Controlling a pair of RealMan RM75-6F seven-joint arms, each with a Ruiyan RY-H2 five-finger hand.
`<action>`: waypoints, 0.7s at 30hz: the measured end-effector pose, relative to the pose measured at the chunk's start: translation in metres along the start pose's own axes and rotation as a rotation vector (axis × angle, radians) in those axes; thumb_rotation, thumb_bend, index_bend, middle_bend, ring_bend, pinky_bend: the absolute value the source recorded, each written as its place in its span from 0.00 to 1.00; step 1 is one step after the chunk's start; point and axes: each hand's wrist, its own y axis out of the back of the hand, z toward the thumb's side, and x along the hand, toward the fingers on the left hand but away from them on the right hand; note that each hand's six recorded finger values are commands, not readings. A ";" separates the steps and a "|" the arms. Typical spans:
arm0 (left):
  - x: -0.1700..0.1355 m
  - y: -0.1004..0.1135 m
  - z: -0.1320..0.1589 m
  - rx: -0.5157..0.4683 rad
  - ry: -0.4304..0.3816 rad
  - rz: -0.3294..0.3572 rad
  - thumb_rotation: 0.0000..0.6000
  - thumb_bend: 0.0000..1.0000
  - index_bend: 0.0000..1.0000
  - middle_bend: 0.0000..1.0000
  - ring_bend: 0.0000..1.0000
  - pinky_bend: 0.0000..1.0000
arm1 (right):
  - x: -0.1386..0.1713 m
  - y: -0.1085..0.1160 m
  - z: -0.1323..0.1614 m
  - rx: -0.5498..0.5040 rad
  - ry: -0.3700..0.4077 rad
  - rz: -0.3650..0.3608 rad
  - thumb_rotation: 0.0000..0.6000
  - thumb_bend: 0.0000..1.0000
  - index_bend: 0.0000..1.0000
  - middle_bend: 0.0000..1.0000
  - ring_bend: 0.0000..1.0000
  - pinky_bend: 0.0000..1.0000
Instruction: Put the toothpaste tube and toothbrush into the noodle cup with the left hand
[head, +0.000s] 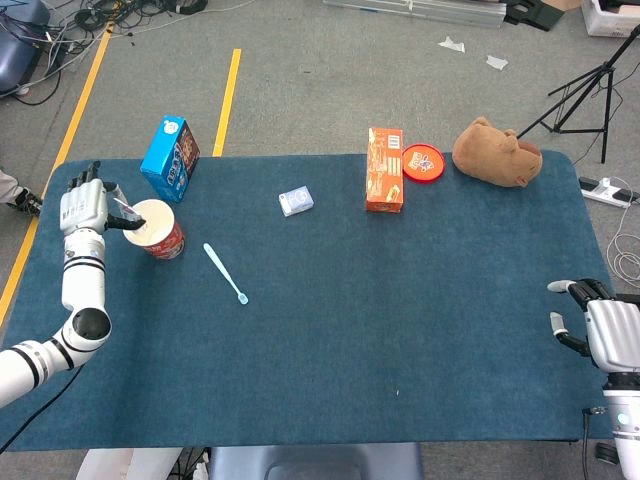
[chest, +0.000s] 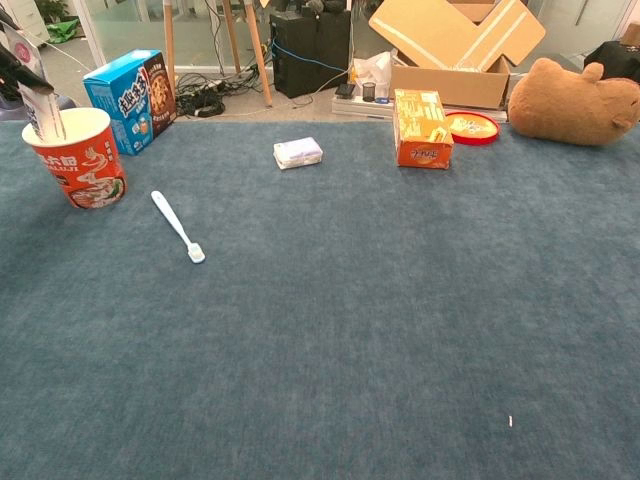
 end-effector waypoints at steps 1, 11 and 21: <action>0.001 0.000 0.000 0.004 0.003 0.000 1.00 0.00 0.79 0.03 0.00 0.00 | 0.000 0.000 0.000 -0.001 0.000 -0.001 1.00 0.35 0.39 0.42 0.29 0.56; 0.005 -0.007 -0.002 0.052 0.031 -0.012 1.00 0.00 0.79 0.03 0.00 0.00 | 0.000 0.001 -0.001 -0.004 -0.002 -0.001 1.00 0.35 0.39 0.42 0.29 0.56; 0.003 -0.021 0.002 0.066 0.023 -0.042 1.00 0.00 0.79 0.03 0.00 0.00 | 0.001 0.001 -0.001 -0.007 0.000 -0.002 1.00 0.35 0.39 0.42 0.29 0.56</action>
